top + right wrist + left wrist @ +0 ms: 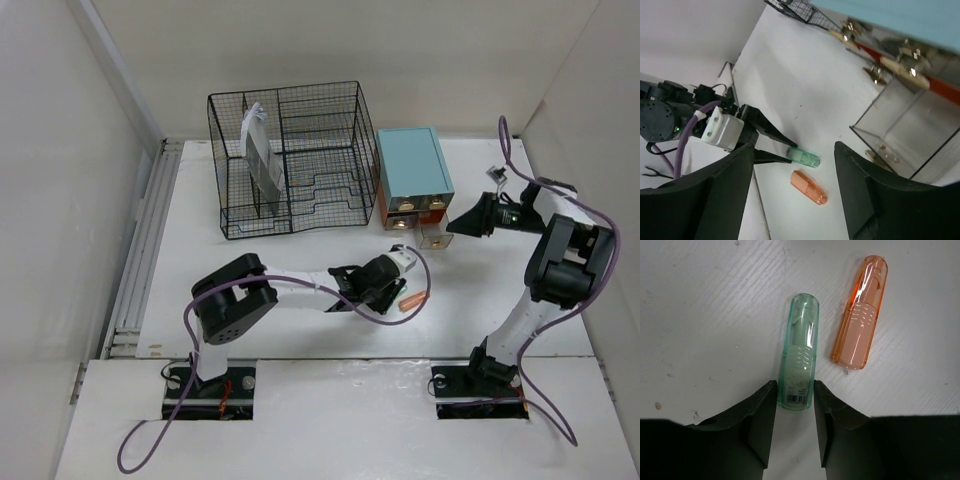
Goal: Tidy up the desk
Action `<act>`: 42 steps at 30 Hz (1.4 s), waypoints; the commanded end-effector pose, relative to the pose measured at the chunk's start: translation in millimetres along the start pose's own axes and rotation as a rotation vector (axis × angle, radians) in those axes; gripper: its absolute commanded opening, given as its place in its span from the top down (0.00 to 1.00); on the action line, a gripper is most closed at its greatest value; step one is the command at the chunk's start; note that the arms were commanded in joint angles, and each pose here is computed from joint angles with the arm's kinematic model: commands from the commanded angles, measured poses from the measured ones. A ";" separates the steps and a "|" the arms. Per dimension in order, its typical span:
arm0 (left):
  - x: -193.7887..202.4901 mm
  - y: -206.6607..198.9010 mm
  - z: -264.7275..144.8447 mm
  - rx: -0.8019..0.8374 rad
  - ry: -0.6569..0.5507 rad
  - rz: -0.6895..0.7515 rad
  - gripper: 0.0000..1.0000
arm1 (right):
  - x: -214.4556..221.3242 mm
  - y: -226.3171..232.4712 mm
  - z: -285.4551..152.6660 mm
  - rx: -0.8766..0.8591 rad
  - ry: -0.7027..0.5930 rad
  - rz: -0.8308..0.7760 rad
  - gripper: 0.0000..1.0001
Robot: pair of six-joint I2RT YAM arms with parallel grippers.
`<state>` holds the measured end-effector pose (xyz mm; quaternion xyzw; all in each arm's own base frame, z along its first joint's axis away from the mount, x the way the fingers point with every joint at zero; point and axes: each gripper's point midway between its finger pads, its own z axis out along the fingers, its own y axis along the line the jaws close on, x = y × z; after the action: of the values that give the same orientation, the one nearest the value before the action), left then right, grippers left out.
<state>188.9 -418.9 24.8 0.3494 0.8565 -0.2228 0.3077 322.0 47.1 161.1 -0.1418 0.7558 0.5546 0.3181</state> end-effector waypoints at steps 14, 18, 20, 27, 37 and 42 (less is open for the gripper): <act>7.5 -5.0 10.5 -0.002 0.053 0.034 0.94 | -163.2 216.0 -62.5 0.635 -0.039 -1.229 0.08; -28.8 -15.5 -18.2 0.037 -0.058 0.010 0.95 | -150.3 211.6 -64.1 0.644 0.018 -1.373 0.07; -54.8 -20.6 -35.0 0.069 -0.133 -0.003 0.95 | -141.9 210.4 -59.3 0.609 0.023 -1.379 0.07; -122.9 -26.1 -48.7 0.143 -0.260 0.009 0.95 | -114.1 203.6 -51.6 0.559 0.005 -1.325 0.07; -184.7 -11.1 -5.2 0.119 -0.278 0.025 0.95 | -96.7 184.0 -51.3 0.586 -0.041 -1.212 0.07; -207.3 5.6 9.6 0.097 -0.288 0.016 0.95 | -96.2 178.5 -53.6 0.619 -0.057 -1.197 0.07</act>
<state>296.3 -513.5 128.2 0.3355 0.8031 -0.3015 0.3894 269.9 50.0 355.4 -0.4332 0.6725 0.0623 0.5968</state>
